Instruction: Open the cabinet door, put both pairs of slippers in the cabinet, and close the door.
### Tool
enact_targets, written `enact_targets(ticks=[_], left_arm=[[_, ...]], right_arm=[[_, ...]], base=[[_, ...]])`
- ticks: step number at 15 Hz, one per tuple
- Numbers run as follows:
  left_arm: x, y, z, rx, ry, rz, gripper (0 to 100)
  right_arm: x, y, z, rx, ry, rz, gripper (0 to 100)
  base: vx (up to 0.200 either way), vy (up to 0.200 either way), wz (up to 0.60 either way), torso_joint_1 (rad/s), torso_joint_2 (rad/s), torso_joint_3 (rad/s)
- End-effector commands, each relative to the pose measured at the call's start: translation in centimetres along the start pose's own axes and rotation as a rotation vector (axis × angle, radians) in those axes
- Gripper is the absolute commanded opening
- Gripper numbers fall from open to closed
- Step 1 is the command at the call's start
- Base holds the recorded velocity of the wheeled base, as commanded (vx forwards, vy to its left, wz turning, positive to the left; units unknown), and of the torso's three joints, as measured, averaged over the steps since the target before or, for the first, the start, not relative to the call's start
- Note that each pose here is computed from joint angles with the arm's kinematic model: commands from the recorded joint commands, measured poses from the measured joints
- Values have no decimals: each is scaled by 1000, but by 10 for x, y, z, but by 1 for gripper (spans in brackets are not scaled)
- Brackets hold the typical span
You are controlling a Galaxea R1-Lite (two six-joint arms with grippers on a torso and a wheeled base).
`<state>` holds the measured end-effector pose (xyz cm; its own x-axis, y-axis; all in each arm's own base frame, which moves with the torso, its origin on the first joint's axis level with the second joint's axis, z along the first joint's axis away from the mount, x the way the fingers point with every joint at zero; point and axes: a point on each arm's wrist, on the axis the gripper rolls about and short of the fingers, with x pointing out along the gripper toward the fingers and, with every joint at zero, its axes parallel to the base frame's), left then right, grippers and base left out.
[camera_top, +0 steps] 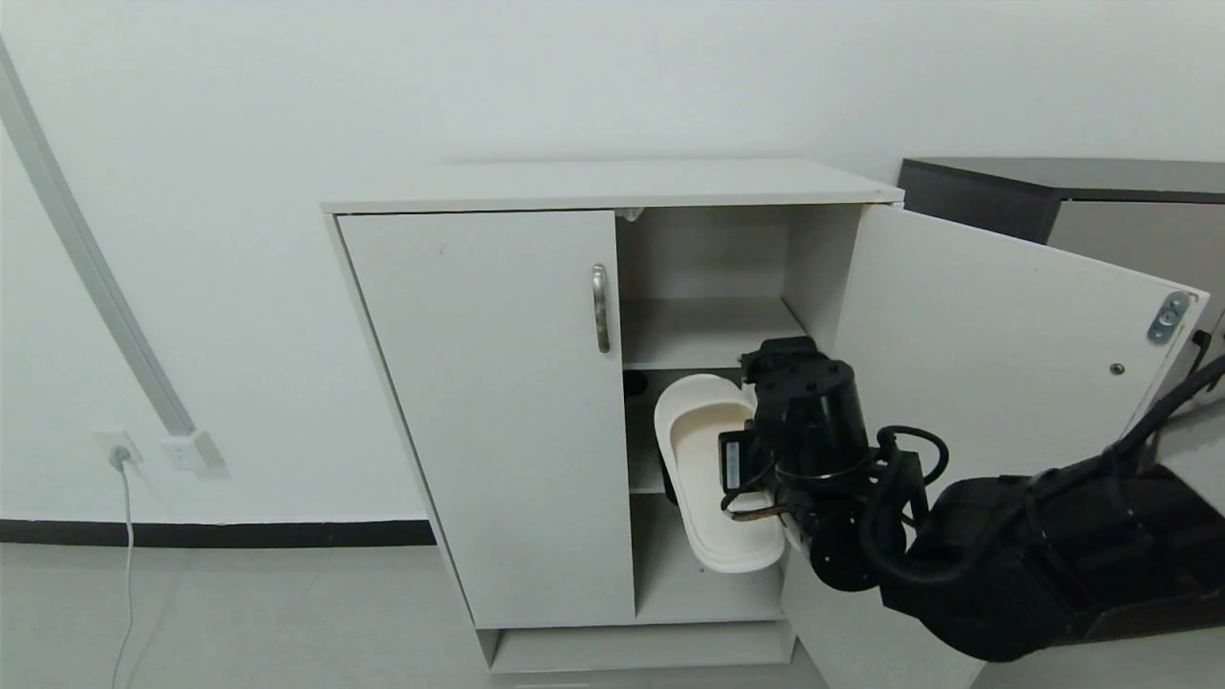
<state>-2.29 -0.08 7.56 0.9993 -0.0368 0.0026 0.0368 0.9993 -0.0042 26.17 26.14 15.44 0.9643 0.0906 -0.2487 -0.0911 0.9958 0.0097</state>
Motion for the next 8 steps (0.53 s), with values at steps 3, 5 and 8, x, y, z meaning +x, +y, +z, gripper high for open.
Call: enact_targets(ticks=[3, 5, 8], left_arm=[[0, 0, 0, 0, 1, -2, 0], [0, 0, 0, 0, 1, -2, 0], [0, 0, 0, 4, 1, -3, 0]], right_arm=[[2, 1, 31, 45, -55, -4, 0], [7, 2, 25, 35, -42, -9, 0], [10, 3, 22, 32, -37, -11, 0]], base=[[0, 0, 0, 0, 0, 0], [0, 0, 0, 0, 0, 0], [200, 0, 0, 5, 1, 7]])
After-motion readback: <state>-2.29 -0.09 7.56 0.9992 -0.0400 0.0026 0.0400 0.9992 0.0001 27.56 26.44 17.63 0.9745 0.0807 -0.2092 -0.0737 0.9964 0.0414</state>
